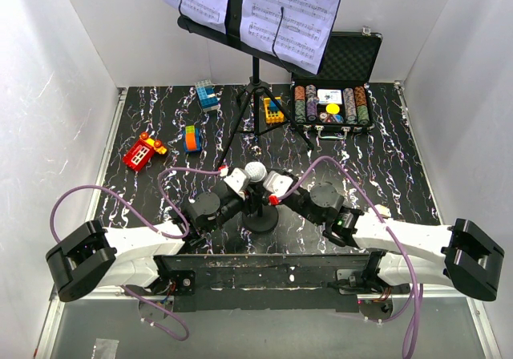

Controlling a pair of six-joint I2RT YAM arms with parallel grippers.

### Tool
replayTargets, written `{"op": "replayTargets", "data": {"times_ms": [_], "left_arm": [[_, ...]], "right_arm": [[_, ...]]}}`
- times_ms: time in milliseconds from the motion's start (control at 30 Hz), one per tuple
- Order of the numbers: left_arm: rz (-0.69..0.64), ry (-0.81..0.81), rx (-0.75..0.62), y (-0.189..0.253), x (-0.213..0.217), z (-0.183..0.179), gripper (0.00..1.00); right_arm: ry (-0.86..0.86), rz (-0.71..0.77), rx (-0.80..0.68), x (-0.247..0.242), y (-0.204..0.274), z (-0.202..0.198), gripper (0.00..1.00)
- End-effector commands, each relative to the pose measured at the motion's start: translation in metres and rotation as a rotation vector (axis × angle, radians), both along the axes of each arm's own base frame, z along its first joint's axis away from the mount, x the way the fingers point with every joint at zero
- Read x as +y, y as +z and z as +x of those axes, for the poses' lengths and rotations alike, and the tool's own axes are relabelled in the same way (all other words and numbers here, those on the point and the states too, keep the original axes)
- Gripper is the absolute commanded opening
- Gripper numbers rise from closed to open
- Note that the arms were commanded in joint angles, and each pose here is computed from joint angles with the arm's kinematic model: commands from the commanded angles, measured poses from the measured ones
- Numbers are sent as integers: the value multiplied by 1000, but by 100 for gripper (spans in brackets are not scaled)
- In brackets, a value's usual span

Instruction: Pack up the instrument practice props

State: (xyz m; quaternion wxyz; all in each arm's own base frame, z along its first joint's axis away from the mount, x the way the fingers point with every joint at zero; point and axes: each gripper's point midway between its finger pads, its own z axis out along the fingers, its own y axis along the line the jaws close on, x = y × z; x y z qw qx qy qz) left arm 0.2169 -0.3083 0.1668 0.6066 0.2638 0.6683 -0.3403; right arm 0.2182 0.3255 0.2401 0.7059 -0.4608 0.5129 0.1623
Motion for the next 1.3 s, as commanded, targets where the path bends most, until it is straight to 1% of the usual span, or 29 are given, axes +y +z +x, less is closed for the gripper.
{"op": "replayTargets", "data": {"times_ms": [0,133,367,1000,1100,1167,1200,1267], "left_arm": [[204,-76,207,-81,12,-36,0],[206,-58,211,-82,14,-34,0],[210,-27,213,-84,18,-30,0],[234,-22,221,-88,16,-28,0],[240,-31,224,-89,14,-29,0],[240,-38,223,-88,13,-29,0],[234,-38,220,-84,12,-29,2],[221,-37,222,-78,12,-29,13]], "right_arm": [[-109,141,-58,-11,57,21,1],[-235,167,-61,-30,68,34,1],[-428,184,-123,-69,89,47,1],[-679,161,-204,-126,109,53,1],[-665,170,-175,-128,108,50,1],[-649,195,-107,-129,105,48,1],[-642,185,-65,-129,101,46,1],[-626,186,9,-131,94,41,1]]}}
